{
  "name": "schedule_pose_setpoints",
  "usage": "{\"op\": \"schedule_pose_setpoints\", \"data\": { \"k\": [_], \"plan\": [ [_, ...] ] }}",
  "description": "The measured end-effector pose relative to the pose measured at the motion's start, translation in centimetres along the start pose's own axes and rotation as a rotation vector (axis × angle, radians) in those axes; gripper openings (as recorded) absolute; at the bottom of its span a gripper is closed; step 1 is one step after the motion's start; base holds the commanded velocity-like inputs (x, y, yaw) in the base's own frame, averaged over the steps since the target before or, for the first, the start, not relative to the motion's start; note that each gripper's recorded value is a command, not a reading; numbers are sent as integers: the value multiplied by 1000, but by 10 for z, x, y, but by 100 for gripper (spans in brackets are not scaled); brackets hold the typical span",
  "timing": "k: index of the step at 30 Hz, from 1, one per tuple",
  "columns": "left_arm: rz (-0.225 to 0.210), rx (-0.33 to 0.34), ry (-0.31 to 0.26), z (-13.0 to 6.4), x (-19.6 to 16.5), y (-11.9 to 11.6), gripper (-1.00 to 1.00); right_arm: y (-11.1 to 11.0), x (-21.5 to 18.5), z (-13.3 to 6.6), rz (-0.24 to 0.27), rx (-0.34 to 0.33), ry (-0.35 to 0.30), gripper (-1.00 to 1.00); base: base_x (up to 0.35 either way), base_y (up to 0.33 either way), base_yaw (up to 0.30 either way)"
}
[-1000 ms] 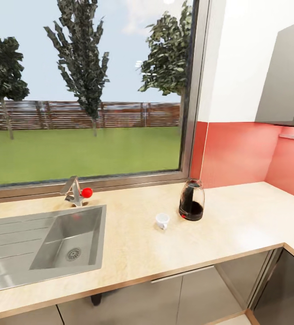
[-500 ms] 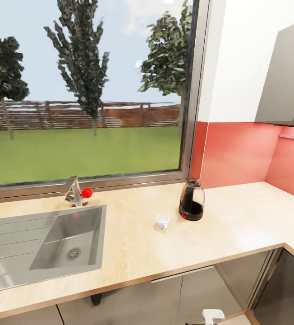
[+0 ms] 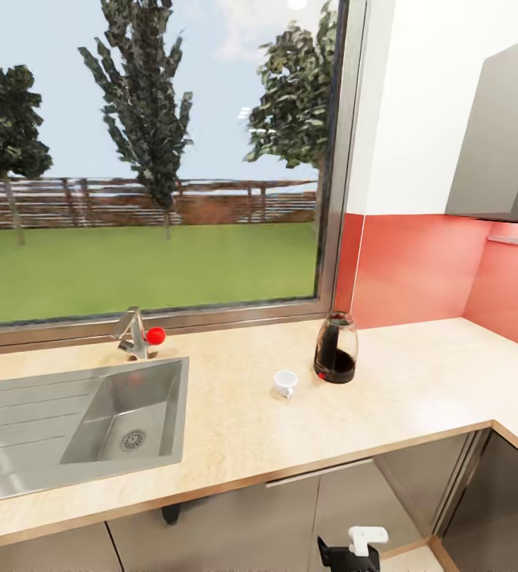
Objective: Set up a coffee station on the kitchen countertop: keep the coffee maker on the countertop, move the bottle of coffee from the kitchen shelf to the counter next to the coffee maker, place a paper coffee filter on top of the coffee maker, put the saucer next to the coffee maker with the coffee cup on the saucer, and place the electric kettle next to the coffee maker.
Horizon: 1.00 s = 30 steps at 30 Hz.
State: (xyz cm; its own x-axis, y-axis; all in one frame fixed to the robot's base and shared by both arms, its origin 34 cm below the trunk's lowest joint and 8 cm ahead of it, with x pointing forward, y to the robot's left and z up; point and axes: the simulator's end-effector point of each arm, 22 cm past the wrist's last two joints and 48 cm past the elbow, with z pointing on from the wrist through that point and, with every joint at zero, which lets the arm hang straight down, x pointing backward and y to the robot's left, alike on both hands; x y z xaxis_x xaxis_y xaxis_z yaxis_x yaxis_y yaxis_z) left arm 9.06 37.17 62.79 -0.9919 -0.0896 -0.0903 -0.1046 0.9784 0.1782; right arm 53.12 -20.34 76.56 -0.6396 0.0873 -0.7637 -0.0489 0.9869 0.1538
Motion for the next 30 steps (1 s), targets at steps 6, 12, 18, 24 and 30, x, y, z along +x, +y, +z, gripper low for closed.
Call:
{"op": "schedule_pose_setpoints", "data": {
  "k": [6, 12, 18, 24, 30],
  "plan": [
    [0, 0, 1, 0, 0, 0, 100, 4, -3, 1, 1, -6, -9, 100, -114, 0, 0],
    [-1, 0, 0, 0, -1, 0, 100, 5, -3, 1, 2, -9, -10, 100, -247, 0, 0],
    [-1, 2, -2, 0, -1, -2, 100, 6, -4, 1, 3, -12, -12, 100, -52, 0, 0],
    [0, 1, -1, 0, -1, -1, 100, 6, -4, 1, 2, -12, -13, 100, -4, 0, 0],
    [-1, 1, -2, 0, -1, -1, 100, 6, -4, 1, 1, -11, -12, 100, 0, 0, 0]
  ]
}}
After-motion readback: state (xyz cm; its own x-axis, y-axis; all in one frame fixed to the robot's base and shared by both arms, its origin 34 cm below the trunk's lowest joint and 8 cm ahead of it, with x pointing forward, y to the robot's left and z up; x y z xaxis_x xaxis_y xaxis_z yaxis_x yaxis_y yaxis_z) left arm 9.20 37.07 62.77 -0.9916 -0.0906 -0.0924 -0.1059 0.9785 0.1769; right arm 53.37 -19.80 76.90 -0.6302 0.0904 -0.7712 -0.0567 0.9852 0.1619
